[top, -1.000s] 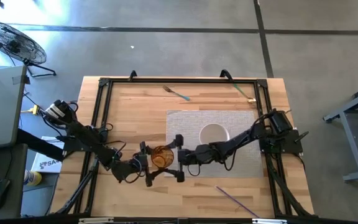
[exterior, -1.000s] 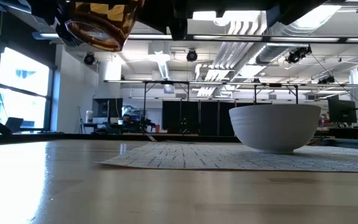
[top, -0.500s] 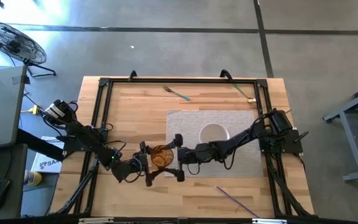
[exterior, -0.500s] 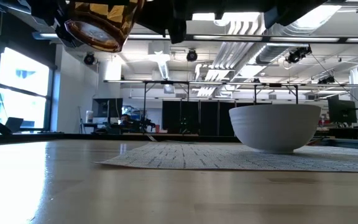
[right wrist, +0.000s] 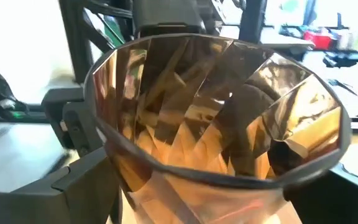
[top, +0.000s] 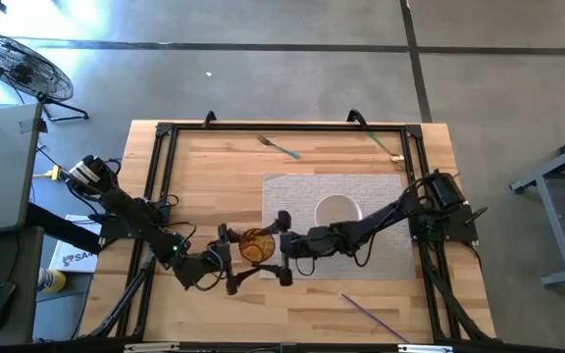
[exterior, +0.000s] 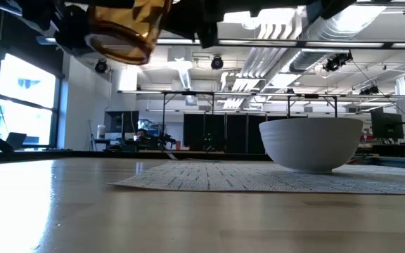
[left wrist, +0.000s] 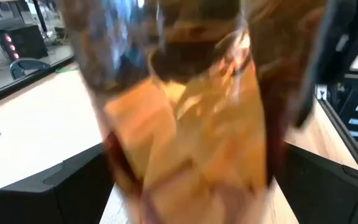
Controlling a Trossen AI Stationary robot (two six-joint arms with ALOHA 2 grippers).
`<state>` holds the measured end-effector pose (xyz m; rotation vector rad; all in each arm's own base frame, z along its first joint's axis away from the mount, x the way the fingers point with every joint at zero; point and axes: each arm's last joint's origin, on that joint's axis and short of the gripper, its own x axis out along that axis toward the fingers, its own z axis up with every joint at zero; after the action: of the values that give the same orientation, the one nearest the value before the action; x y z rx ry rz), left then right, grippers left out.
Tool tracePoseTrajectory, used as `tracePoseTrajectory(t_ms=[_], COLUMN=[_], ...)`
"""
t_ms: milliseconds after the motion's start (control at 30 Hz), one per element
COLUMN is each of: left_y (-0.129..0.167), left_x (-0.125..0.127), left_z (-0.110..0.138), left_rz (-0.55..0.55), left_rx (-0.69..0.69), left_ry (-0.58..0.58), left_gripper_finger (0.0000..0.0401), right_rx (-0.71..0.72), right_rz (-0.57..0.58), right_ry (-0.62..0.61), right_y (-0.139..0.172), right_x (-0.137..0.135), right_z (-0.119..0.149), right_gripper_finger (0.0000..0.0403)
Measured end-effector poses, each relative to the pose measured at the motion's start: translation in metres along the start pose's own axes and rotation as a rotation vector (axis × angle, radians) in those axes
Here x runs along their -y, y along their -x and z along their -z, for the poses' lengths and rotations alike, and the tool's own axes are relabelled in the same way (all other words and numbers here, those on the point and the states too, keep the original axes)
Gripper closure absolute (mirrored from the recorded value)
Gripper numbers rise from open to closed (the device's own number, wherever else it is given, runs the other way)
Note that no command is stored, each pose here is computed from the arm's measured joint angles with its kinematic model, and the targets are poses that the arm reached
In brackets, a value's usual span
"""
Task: Pick & Place Utensil
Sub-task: Put the brown cup on the gray mat to the top right of the white bowl
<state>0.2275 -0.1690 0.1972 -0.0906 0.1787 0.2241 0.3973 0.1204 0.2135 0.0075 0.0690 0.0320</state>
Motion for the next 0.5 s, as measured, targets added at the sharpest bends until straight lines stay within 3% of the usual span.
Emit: tracePoseTrajectory(t_ms=[233,500], left_y=[0.009,0.011], left_x=[-0.006,-0.014], left_z=[0.010,0.021], left_rz=[0.012,-0.038], left_rx=[-0.136,-0.229], left_ry=[-0.012,0.061], left_gripper_finger=[0.0005,0.0005], right_rx=[-0.049,-0.176], right_rz=[0.077,0.228], right_ry=[0.014,0.055], right_y=[0.015,0.040], right_x=[0.004,0.014], right_z=[-0.022,-0.044], right_gripper_finger=[0.0026,0.0026])
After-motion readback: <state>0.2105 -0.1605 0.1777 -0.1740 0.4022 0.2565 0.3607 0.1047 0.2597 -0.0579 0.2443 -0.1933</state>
